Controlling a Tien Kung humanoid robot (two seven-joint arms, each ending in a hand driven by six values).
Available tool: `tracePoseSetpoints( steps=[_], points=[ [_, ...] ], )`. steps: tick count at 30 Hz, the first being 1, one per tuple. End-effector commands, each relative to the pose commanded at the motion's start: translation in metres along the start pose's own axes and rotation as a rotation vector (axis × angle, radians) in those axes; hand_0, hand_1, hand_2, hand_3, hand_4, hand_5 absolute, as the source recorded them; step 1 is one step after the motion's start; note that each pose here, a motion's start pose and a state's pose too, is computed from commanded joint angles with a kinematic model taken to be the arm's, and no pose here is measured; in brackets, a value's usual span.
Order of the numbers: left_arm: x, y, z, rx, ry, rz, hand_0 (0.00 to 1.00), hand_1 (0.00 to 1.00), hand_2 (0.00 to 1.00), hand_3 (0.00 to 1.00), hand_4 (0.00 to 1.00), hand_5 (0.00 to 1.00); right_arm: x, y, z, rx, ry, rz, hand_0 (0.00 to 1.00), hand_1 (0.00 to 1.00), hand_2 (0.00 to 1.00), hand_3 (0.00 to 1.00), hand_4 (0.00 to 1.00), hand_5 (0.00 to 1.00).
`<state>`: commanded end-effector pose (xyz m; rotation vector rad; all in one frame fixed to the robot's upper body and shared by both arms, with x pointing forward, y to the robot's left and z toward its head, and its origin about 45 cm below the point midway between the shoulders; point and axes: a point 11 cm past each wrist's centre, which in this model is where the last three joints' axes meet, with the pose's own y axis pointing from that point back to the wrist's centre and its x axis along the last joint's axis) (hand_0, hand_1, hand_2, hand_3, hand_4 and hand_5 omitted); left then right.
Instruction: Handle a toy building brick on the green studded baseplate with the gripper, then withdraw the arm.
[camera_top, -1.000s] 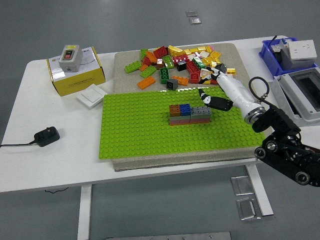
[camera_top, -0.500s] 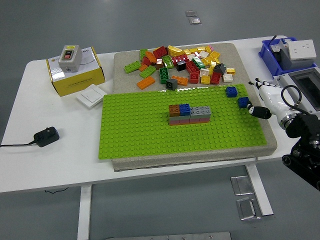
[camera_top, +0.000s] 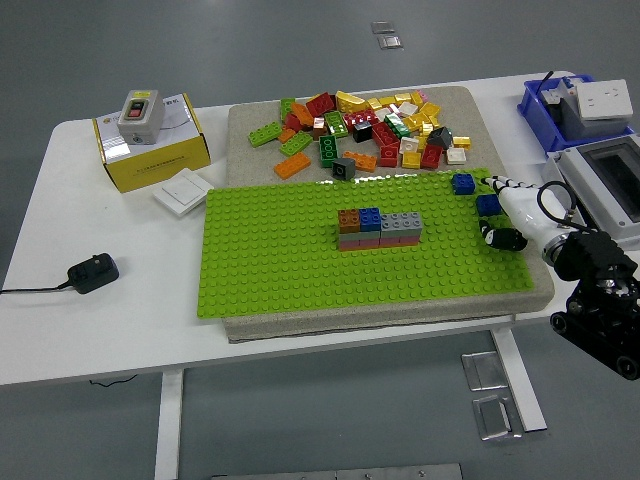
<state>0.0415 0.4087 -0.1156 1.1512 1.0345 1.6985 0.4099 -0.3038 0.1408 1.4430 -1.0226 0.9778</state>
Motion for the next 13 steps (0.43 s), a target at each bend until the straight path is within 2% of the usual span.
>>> tracePoseSetpoints(
  steps=[6, 13],
  points=[
    [-0.0004, 0.0000, 0.0007, -0.001, 0.000, -0.001, 0.659, 0.659, 0.576, 0.592, 0.174, 0.682, 0.0043, -0.0057, 0.0045, -0.012, -0.007, 0.000, 0.860, 0.927, 0.998, 0.953, 0.552, 0.346],
    [-0.0002, -0.0002, 0.0020, -0.003, 0.000, 0.000, 0.659, 0.660, 0.576, 0.592, 0.172, 0.681, -0.0017, -0.0099, 0.0062, -0.014, -0.009, -0.024, 0.861, 0.928, 0.998, 0.943, 0.555, 0.339]
  ],
)
